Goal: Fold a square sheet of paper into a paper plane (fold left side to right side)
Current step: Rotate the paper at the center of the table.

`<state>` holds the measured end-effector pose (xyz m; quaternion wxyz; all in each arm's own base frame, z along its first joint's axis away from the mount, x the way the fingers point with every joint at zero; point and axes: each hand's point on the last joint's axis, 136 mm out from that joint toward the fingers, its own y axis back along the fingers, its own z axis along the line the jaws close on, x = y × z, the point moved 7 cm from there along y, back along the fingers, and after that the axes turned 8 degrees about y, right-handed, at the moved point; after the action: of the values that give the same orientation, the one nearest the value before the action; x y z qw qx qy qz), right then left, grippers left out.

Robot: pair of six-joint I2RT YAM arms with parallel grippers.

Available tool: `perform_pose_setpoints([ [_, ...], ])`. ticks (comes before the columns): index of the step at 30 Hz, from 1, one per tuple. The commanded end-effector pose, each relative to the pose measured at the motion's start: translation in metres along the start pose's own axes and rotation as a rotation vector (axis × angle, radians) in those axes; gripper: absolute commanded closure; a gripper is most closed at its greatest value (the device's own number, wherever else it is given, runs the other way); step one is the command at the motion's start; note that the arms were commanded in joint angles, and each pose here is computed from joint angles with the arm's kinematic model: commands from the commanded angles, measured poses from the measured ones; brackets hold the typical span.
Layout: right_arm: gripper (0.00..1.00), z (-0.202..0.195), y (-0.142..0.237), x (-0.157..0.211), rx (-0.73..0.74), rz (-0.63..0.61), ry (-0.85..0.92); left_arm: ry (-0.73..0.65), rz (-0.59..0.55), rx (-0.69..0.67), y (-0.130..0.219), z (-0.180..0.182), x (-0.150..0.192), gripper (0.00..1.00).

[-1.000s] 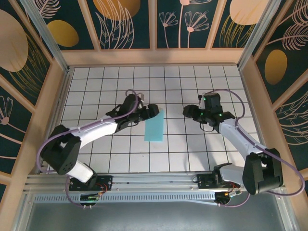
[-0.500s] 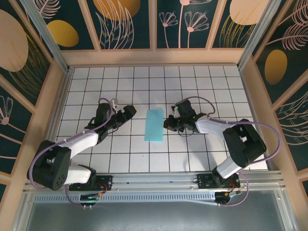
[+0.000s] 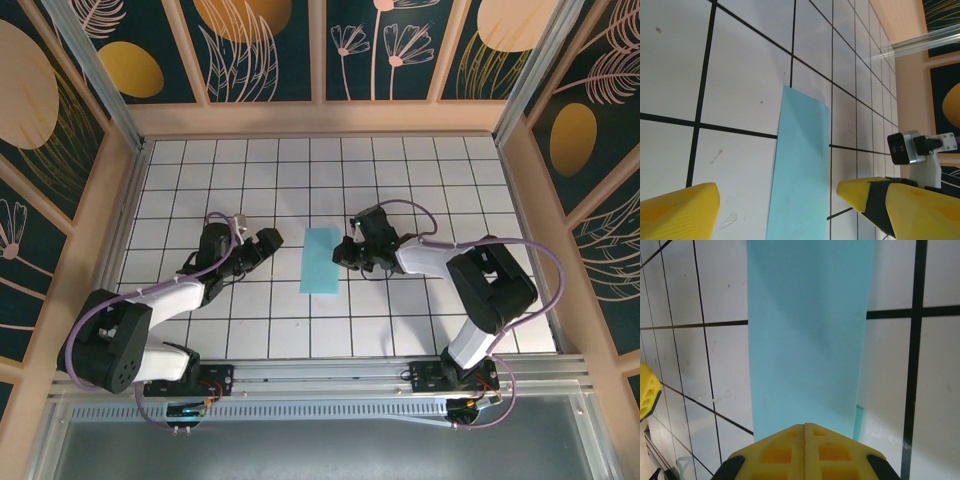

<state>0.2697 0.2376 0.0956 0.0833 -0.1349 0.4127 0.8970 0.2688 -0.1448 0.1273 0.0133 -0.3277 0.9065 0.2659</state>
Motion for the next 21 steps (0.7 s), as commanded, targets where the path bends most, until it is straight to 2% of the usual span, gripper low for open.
perform_pose_setpoints([
  [1,1.0,0.0,-0.005,-0.008,0.007,-0.02,0.006,-0.017,0.033,0.004,-0.003,0.004,0.003,0.15],
  [7,1.0,-0.015,-0.014,0.0,0.043,0.007,-0.006,-0.016,0.048,0.011,-0.004,0.003,0.004,0.15],
  [10,1.0,-0.022,-0.019,0.004,0.05,0.031,0.003,-0.024,0.071,0.003,-0.006,0.004,0.005,0.19],
  [21,1.0,-0.036,-0.033,0.007,0.12,0.146,0.182,-0.013,0.17,-0.022,-0.011,0.013,0.019,0.47],
])
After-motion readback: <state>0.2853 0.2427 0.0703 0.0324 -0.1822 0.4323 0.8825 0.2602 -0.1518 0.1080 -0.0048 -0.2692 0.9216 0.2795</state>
